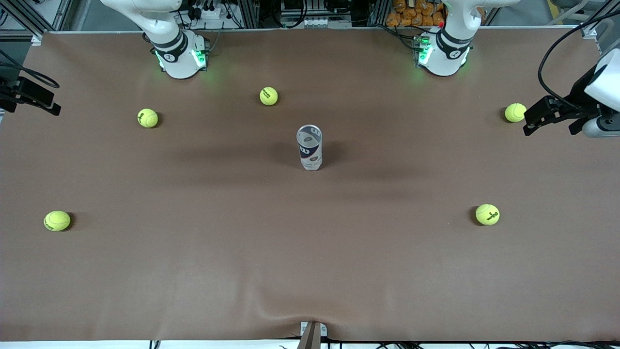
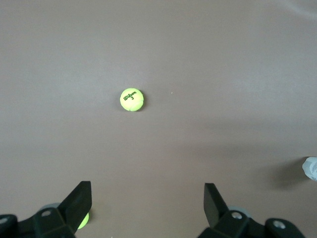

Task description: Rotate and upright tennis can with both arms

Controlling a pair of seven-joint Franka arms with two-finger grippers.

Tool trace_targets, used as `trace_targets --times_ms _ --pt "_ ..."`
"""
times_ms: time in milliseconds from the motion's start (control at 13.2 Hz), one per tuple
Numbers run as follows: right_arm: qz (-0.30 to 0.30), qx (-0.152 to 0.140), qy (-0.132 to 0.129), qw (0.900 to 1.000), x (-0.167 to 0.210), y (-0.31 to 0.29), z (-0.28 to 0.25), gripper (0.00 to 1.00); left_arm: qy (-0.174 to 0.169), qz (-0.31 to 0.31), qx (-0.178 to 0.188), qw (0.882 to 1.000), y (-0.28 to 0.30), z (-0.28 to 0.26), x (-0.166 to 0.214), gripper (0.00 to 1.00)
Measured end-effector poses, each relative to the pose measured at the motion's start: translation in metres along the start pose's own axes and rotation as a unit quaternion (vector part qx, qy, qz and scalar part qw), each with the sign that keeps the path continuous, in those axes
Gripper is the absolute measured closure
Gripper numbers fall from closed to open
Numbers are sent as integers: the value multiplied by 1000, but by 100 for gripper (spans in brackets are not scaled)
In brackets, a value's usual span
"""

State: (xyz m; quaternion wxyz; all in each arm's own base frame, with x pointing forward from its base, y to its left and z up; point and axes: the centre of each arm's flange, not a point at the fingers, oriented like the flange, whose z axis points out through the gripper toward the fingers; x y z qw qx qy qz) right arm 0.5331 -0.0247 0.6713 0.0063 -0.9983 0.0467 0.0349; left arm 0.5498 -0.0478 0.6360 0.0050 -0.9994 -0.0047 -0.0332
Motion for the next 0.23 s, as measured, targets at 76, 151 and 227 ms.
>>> trace_targets --times_ms 76,151,227 --pt "0 0 0 1000 0 0 0 0 0 0 0 1000 0 0 0 0" --pt "0 0 0 1000 0 0 0 0 0 -1 0 1000 -1 0 0 0" --pt "0 0 0 1000 0 0 0 0 0 -1 0 1000 -1 0 0 0"
